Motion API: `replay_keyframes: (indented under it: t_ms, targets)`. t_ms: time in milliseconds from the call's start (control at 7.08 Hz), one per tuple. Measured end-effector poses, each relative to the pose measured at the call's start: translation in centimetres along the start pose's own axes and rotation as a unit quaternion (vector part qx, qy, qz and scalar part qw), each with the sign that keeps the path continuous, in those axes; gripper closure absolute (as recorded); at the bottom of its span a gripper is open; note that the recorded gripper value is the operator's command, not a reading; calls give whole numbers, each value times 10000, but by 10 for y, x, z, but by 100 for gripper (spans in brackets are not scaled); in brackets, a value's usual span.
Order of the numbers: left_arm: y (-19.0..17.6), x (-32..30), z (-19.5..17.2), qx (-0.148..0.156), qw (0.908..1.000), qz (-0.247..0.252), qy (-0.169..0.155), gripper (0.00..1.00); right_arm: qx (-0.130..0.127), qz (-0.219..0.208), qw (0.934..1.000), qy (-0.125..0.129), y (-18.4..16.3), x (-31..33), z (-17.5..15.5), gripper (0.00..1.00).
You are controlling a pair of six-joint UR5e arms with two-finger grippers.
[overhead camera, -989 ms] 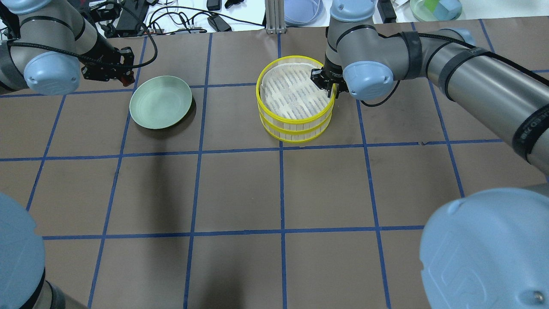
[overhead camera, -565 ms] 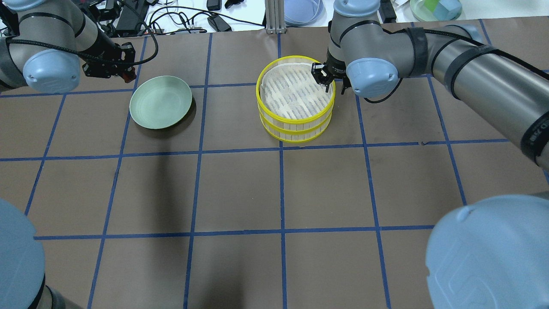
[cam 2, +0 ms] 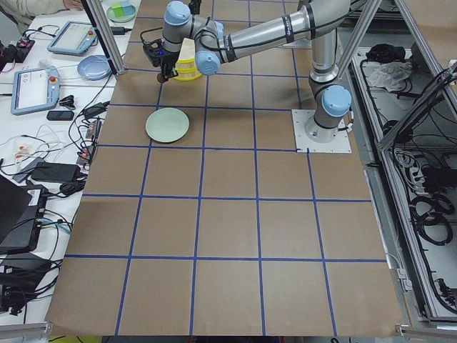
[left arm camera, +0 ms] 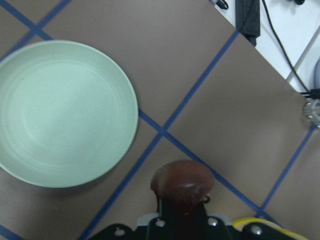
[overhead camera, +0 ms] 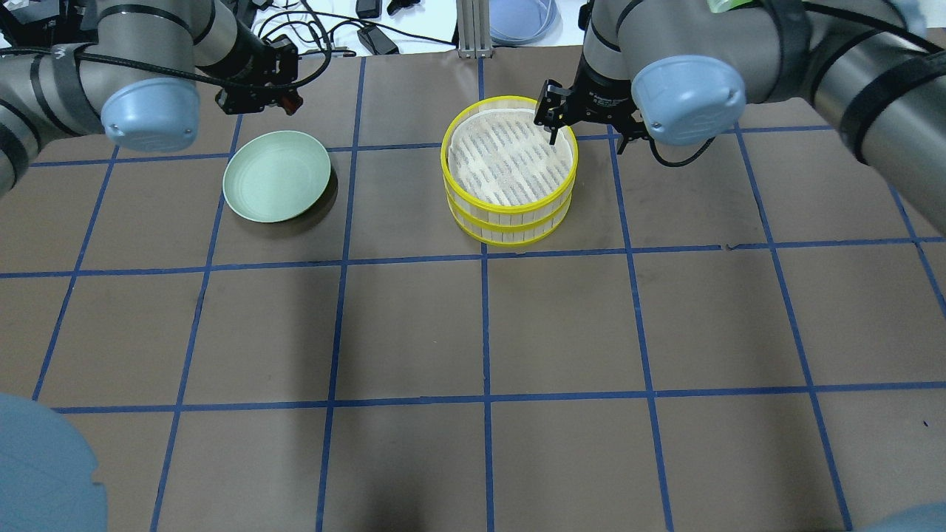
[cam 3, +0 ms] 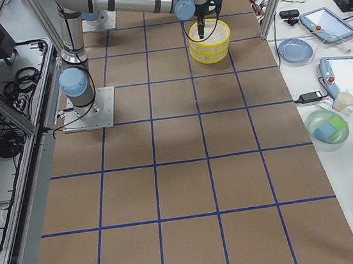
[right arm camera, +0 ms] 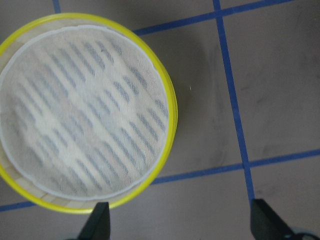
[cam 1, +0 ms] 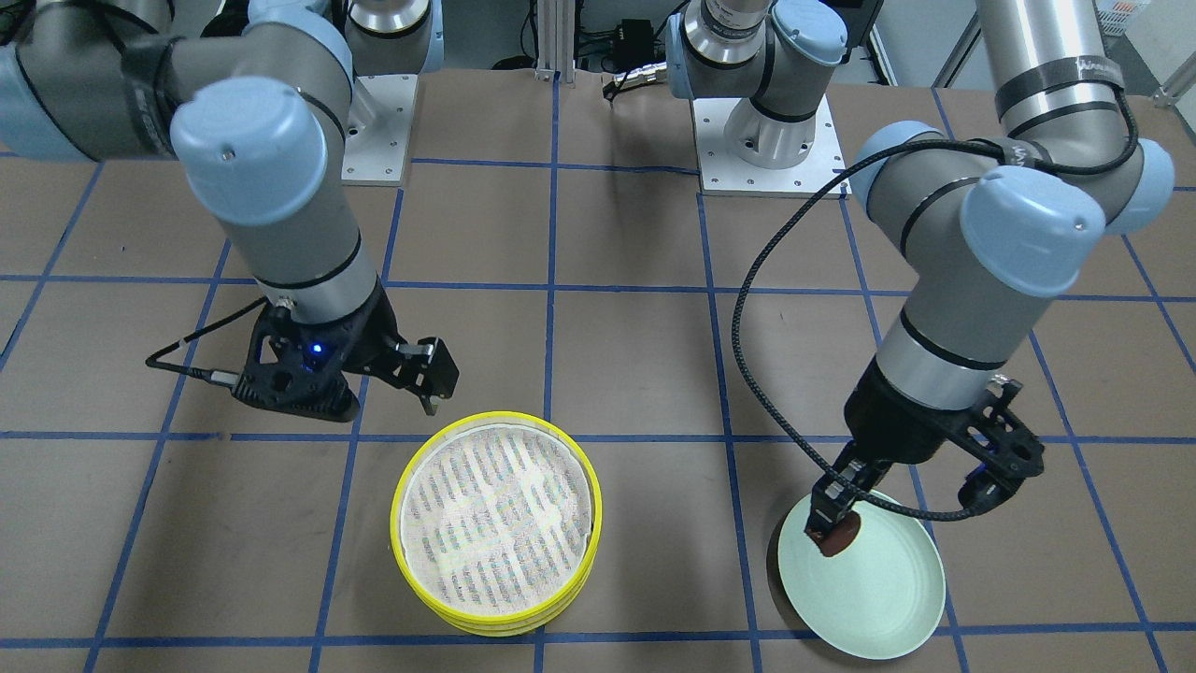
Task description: Stack buns with steamer
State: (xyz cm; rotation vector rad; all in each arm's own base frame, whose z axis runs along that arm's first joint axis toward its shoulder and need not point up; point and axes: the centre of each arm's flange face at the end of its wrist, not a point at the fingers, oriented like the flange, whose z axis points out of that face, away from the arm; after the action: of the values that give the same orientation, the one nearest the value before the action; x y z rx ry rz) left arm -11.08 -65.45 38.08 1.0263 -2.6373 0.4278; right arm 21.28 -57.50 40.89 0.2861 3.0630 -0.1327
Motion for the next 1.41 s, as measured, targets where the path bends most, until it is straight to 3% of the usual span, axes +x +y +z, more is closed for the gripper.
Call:
replay_keyframes:
  t_ms: [141, 424, 565, 847, 989, 1130, 1271, 1412]
  targets:
    - [22, 20, 5, -94, 9984, -440, 334, 100, -69, -148, 9999, -7, 25, 7, -39, 0]
    - [74, 55, 20, -377, 9941, -862, 547, 100, -23, -783, 9969, 61, 65, 21, -99, 0]
    - [100, 71, 31, -483, 9914, -1043, 625, 100, 42, -1134, 9934, 146, 72, 27, -111, 0]
    - [135, 89, 58, -611, 9871, -1240, 802, 99, 112, -1359, 9904, 219, 69, 39, -118, 0]
    - [151, 92, 72, -689, 9870, -1228, 779, 71, 96, -1353, 9905, 220, 67, 43, -117, 0]
    - [163, 93, 86, -771, 9864, -1268, 705, 50, 61, -1341, 9907, 223, 65, 45, -115, 0]
    - [171, 91, 96, -831, 9856, -1334, 630, 16, 46, -1334, 9908, 234, 65, 46, -114, 0]
    - [177, 91, 100, -861, 9852, -1356, 594, 1, 38, -1332, 9907, 256, 65, 46, -114, 0]
